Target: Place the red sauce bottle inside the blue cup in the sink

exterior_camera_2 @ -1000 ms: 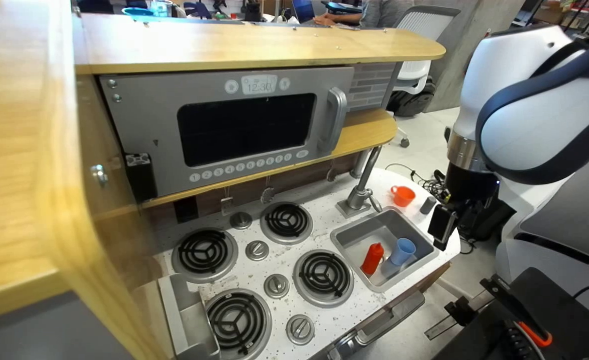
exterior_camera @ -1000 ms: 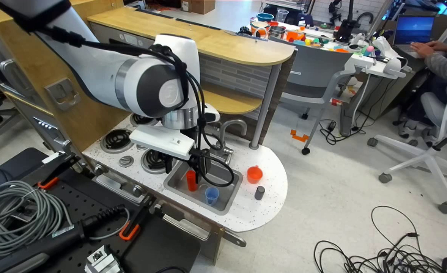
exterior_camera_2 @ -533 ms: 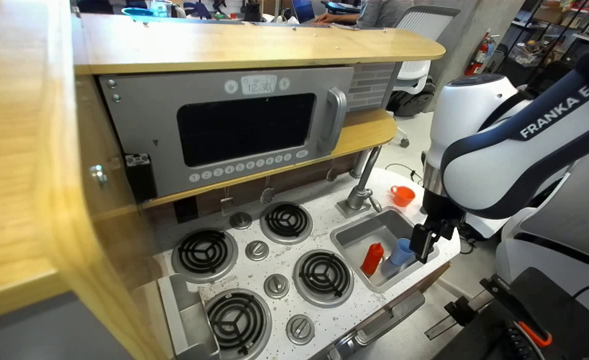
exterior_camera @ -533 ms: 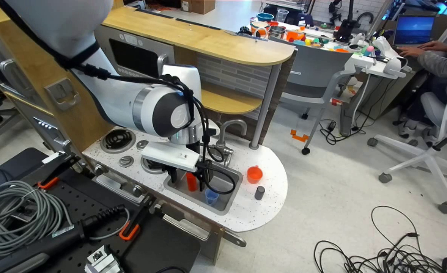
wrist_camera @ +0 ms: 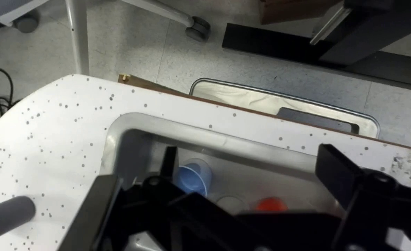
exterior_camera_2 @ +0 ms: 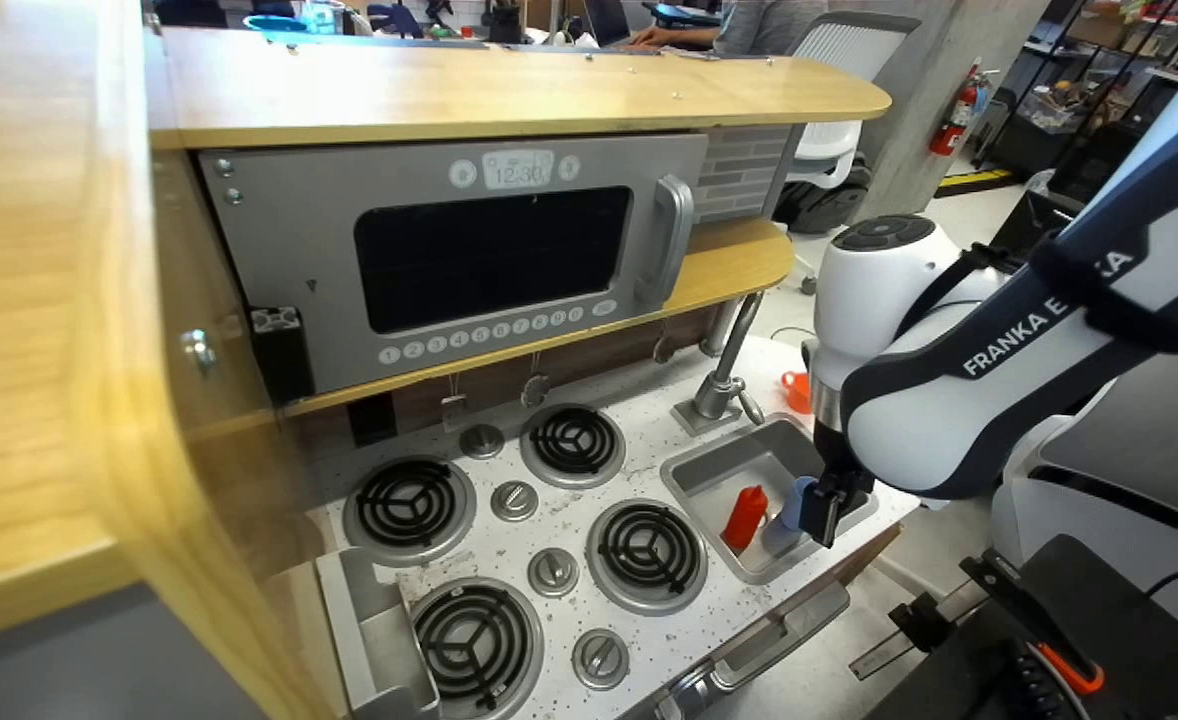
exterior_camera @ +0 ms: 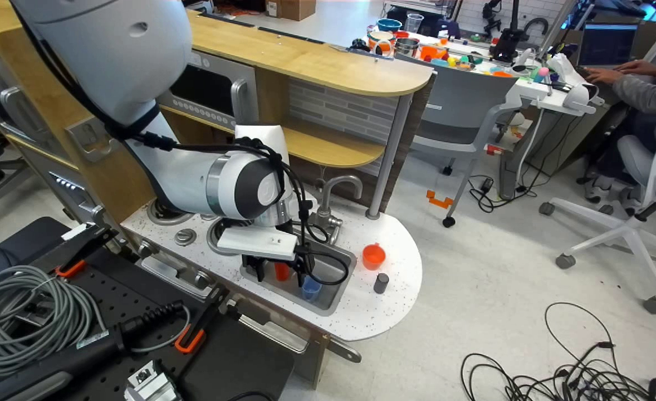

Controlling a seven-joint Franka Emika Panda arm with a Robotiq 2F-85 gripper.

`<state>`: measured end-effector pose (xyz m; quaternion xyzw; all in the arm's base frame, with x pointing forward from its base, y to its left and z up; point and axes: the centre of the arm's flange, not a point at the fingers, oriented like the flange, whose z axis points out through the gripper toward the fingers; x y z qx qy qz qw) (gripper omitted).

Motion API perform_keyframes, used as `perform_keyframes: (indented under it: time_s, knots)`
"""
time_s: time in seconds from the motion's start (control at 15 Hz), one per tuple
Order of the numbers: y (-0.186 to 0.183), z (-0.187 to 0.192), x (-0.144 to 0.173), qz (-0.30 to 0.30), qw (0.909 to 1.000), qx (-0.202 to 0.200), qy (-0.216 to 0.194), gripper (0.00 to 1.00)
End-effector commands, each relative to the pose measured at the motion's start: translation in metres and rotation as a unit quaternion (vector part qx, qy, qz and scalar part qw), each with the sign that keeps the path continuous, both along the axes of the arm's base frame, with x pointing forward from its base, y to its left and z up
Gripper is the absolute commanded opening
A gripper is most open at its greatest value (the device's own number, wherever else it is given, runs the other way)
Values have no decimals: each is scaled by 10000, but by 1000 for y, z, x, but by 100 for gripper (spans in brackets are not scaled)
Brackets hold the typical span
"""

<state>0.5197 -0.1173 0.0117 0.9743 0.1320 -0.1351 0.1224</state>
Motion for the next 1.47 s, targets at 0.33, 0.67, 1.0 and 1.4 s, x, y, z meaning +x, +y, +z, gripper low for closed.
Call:
perform_keyframes:
  time_s: [0.33, 0.67, 1.0, 1.4]
  knots:
    - [28, -13, 15, 443, 9964, 359, -621, 100]
    - [42, -18, 27, 235, 9934, 606, -950, 100]
    - [37, -27, 38, 298, 9938, 475, -964, 100]
    - [36, -44, 44, 239, 9944, 463, -921, 100]
